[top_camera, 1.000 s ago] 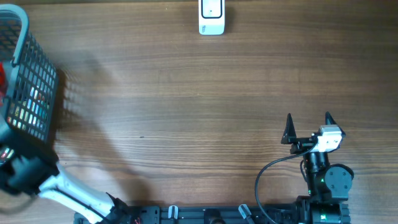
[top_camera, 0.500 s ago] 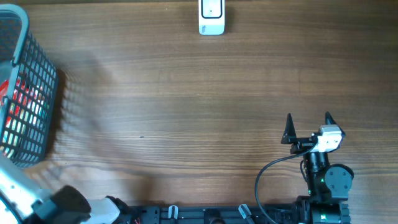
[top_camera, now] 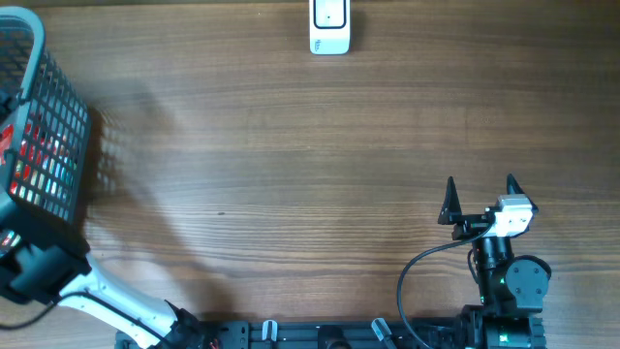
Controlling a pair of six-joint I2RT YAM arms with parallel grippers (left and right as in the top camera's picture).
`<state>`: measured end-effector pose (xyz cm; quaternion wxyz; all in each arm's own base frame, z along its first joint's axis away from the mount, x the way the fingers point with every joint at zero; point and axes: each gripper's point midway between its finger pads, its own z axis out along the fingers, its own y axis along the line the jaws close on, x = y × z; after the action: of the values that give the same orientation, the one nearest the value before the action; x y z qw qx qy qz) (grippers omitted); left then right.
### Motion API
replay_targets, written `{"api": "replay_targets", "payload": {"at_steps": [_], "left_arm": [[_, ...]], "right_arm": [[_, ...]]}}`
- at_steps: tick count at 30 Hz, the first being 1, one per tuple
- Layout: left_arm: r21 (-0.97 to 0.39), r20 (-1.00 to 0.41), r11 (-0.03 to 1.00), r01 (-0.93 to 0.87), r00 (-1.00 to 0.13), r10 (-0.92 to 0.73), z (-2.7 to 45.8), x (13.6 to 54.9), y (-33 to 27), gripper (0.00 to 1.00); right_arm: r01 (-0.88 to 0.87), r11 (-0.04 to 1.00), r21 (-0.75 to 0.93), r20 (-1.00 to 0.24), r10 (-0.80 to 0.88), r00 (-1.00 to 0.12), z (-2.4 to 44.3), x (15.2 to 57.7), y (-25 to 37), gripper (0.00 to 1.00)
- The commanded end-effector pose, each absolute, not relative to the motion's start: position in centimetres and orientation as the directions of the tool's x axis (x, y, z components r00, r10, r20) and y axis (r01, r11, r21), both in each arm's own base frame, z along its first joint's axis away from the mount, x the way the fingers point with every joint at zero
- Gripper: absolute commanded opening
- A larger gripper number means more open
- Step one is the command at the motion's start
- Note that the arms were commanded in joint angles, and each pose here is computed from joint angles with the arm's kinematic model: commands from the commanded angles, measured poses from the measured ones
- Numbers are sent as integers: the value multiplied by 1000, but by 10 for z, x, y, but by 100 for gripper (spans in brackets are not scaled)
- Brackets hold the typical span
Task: Scan the item barcode
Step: 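Grasp the red snack bag in the basket with the left gripper, then lift the red bag out and place it on the table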
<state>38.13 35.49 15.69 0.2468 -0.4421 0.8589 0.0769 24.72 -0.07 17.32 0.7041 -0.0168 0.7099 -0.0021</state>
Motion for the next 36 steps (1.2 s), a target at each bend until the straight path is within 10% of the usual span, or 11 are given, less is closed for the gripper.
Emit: {"api": "replay_targets", "payload": {"at_steps": [1, 16, 20, 21, 23, 36], "left_arm": [[-84, -420, 575, -814, -494, -761, 109, 381, 363, 100], [-208, -236, 565, -798, -520, -821, 18, 387, 351, 100], [-205, -238, 571, -795, -526, -817, 19, 386, 352, 49], [-205, -236, 567, -798, -522, -820, 19, 384, 354, 24], [-205, -236, 563, -801, -518, -822, 21, 382, 355, 8], [-259, -474, 567, -782, -409, -780, 173, 371, 362, 4]], "right_arm": [[-3, 1000, -20, -1000, -20, 2, 175, 247, -4, 100], [-3, 1000, -20, -1000, -20, 2, 175, 247, -4, 100], [-3, 1000, -20, -1000, -20, 2, 175, 247, -4, 100], [-3, 1000, -20, -1000, -20, 2, 175, 247, -4, 100], [-3, 1000, -20, -1000, -20, 2, 175, 247, -4, 100], [-3, 1000, -20, -1000, -20, 2, 175, 247, -4, 100]]}}
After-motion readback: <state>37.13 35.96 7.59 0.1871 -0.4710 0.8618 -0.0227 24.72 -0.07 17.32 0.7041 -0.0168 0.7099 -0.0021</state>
